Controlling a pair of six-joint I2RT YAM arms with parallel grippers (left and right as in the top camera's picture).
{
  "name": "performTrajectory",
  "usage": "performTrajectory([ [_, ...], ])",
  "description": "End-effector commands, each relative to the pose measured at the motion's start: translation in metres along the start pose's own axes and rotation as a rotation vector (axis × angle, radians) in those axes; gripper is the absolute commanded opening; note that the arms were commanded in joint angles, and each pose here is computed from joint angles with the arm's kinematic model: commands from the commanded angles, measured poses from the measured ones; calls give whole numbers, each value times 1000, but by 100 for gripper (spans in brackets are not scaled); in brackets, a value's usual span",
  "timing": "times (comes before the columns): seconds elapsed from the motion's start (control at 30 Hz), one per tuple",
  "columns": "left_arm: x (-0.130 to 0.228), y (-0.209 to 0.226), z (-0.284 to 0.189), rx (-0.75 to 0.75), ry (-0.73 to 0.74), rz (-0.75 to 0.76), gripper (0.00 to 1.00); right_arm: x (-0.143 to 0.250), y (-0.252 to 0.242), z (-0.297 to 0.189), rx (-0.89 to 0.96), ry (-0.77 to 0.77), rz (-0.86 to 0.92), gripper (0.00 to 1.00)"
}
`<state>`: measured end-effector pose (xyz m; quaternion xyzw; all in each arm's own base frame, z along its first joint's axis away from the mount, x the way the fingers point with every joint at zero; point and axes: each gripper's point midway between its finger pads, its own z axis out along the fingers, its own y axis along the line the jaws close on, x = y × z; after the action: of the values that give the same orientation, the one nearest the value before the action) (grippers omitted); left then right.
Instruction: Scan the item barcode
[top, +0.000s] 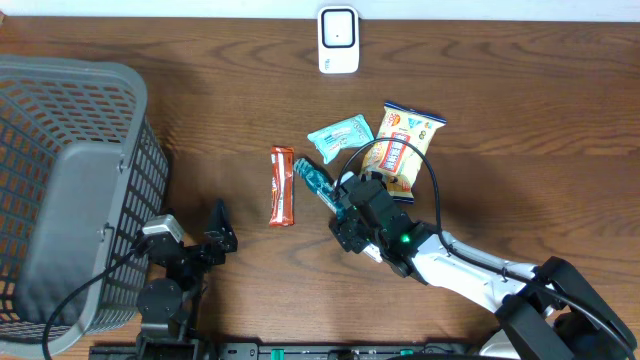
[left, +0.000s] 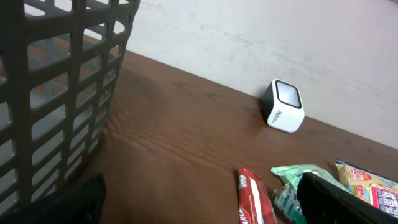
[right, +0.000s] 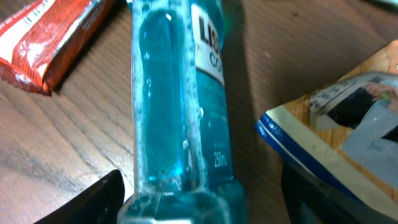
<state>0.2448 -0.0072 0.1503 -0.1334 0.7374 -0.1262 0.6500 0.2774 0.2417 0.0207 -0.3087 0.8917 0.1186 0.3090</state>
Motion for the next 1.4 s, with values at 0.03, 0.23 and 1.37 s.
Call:
performTrajectory([
  [0.03,16,9,2,-33,45,1,98,1,-1,4,8,-5,-2,76],
  [0.23,16,9,2,-33,45,1,98,12,-1,13,9,29,-2,63],
  [1.37,16,9,2,-33,45,1,98,-24,108,-221,-910,-128,40,1],
])
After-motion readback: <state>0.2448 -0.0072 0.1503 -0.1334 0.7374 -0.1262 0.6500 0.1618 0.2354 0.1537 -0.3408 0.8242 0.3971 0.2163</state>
